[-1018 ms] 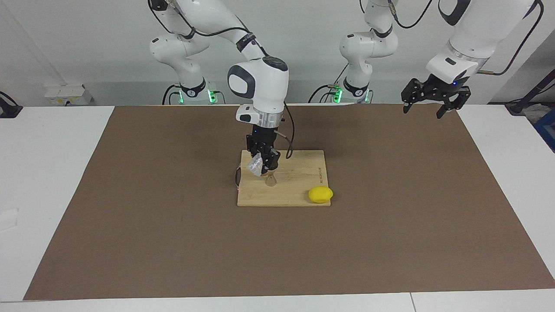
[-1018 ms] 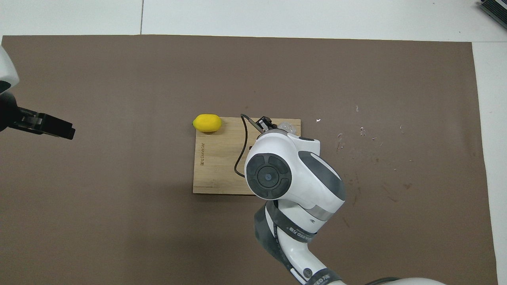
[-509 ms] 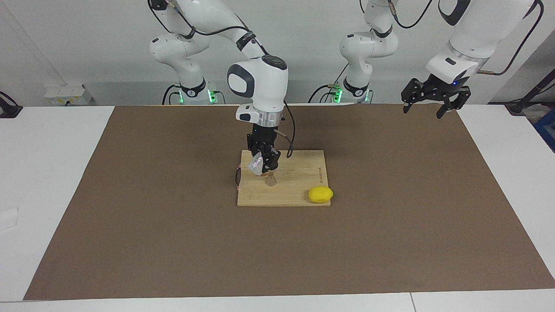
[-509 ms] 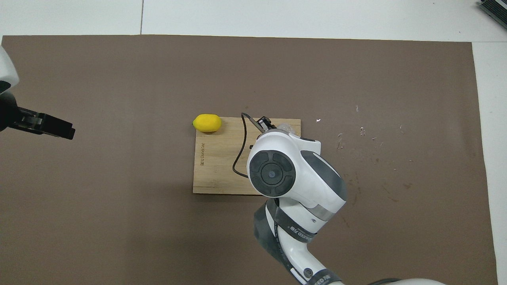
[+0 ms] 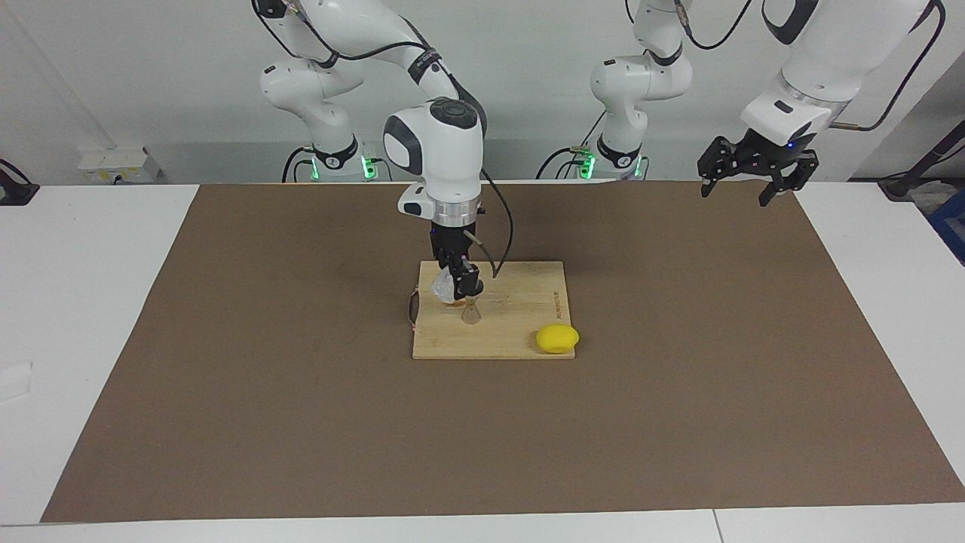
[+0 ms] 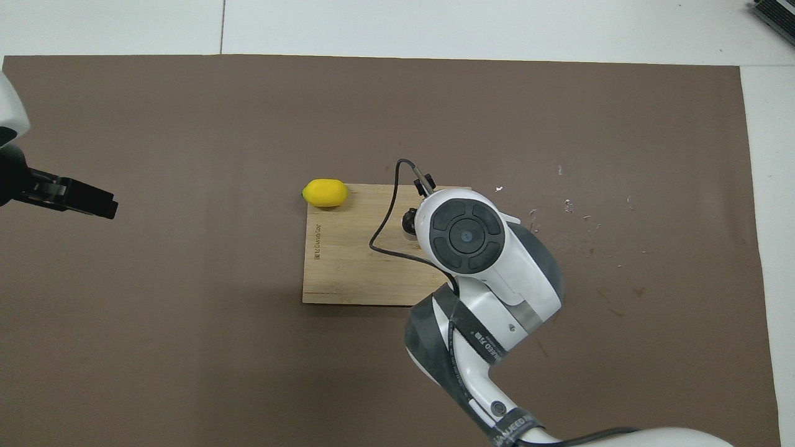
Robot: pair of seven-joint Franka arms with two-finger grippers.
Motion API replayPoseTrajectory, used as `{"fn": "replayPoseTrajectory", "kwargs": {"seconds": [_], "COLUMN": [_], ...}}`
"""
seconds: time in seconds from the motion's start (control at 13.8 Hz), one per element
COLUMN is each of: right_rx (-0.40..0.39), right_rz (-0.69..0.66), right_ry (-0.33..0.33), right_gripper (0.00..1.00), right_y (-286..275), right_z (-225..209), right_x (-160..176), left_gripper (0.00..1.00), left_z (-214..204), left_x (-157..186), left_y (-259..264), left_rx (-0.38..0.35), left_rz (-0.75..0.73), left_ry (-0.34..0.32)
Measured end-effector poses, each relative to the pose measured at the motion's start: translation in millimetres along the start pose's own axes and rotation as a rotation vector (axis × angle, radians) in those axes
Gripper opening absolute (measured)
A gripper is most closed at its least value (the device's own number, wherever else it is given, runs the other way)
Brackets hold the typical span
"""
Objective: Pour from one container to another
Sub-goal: 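Carry the glass cup back toward its starting spot with the right gripper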
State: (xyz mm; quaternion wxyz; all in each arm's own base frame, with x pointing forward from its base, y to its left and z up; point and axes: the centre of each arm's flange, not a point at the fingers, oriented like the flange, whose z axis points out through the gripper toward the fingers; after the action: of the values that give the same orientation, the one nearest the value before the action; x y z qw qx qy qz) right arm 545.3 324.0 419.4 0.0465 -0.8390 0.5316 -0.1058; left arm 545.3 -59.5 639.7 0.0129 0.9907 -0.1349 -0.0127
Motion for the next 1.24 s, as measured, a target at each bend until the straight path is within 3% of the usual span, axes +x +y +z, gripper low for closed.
{"fn": "replayPoseTrajectory", "kwargs": {"seconds": [0.22, 0.44, 0.58, 0.73, 0.94, 1.24], "right_rx": [-0.022, -0.074, -0.097, -0.115, -0.124, -0.135], "right_rz": [0.098, 0.216, 0.257, 0.317, 0.375, 0.393], "right_ry": [-0.064, -0.260, -0.407, -0.499, -0.581, -0.604], "right_gripper": [0.51, 0.51, 0.51, 0.51, 0.51, 0.51], "right_y": [-1.3, 3.0, 14.4, 30.4, 51.9, 63.8], "right_z": [4.8, 14.8, 25.2, 35.8, 61.1, 70.8], "right_x": [30.5, 85.0, 140.3, 188.0, 221.3, 236.7], "left_gripper": [1.00, 1.00, 1.00, 1.00, 1.00, 1.00], "left_z": [0.0, 0.0, 0.0, 0.0, 0.0, 0.0], "left_x": [0.0, 0.0, 0.0, 0.0, 0.0, 0.0], "left_y": [0.0, 0.0, 0.0, 0.0, 0.0, 0.0], "left_rx": [0.000, 0.000, 0.000, 0.000, 0.000, 0.000], "left_rz": [0.000, 0.000, 0.000, 0.000, 0.000, 0.000], "left_ry": [0.000, 0.000, 0.000, 0.000, 0.000, 0.000]}}
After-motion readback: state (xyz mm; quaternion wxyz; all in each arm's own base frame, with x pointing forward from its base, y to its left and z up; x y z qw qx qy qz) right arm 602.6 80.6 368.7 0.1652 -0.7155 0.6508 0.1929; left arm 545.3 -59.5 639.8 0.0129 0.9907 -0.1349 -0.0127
